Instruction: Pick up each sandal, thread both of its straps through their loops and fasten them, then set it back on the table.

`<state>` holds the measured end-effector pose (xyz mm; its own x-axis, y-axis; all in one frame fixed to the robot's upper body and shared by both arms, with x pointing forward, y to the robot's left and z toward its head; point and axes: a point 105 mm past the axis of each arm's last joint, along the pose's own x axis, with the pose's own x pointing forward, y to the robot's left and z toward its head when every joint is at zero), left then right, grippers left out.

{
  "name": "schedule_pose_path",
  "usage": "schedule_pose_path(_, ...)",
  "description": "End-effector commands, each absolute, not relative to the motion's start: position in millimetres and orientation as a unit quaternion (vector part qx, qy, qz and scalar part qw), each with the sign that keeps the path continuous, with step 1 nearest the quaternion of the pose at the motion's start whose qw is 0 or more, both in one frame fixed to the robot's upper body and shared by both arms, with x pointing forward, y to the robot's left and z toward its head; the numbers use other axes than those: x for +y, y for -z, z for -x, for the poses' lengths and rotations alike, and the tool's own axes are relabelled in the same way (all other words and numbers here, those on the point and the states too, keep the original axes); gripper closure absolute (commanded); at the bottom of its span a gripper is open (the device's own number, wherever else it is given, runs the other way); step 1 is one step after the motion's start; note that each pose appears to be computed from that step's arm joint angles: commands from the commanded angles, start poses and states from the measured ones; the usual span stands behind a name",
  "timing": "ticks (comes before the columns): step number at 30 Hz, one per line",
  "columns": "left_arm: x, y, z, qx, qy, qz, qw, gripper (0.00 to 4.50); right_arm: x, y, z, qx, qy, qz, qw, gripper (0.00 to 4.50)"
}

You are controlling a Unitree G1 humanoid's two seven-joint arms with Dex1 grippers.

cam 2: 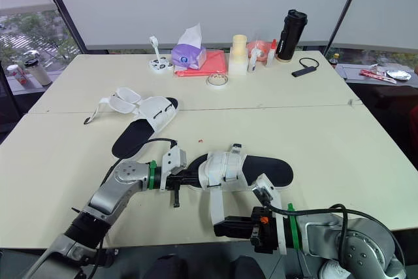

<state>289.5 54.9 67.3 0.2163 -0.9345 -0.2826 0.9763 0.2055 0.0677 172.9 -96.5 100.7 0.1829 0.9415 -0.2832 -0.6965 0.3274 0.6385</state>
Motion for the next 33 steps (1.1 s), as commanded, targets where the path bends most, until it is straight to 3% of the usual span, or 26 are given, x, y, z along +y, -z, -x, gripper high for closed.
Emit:
schedule_pose_path(1,64.7,-25.4,-281.1,0.175,0.61,-0.121,0.763,4.5,-78.9,-131.6,-165.1,0.277,-0.601,-0.204,0.721,4.39)
schedule_pose_path(4,64.7,-25.4,-281.7,0.175,0.61,-0.122,0.763,4.5,-74.7,-149.1,-171.9,0.244,-0.609,-0.222,0.721,4.39)
schedule_pose_path(8,64.3,-25.7,-283.0,0.173,0.61,-0.124,0.763,4.5,-60.1,-211.7,-181.4,0.159,-0.648,-0.243,0.704,4.39)
schedule_pose_path(13,61.9,-26.8,-283.9,0.17,0.609,-0.122,0.765,4.5,-64.2,-201.2,-219.8,0.172,-0.594,-0.291,0.73,4.39)
schedule_pose_path(20,64.1,-24.4,-278.0,0.173,0.606,-0.118,0.767,4.5,-71.1,-159.7,-244.7,0.214,-0.512,-0.355,0.753,4.39)
schedule_pose_path(23,65.3,-24.4,-277.6,0.174,0.605,-0.119,0.768,4.5,-78.2,-150.8,-263.0,0.206,-0.466,-0.366,0.778,3.44)
schedule_pose_path(29,65.8,-25.3,-278.9,0.175,0.604,-0.121,0.768,4.5,-83.3,-152.5,-271.0,0.193,-0.454,-0.351,0.795,0.3)
schedule_pose_path(30,65.9,-25.4,-279.2,0.175,0.604,-0.121,0.768,4.5,-85.3,-155.6,-271.0,0.189,-0.457,-0.348,0.797,0.06)
schedule_pose_path(33,65.9,-25.5,-279.6,0.174,0.605,-0.122,0.767,4.5,-93.4,-166.6,-272.6,0.165,-0.463,-0.318,0.81,0.06)
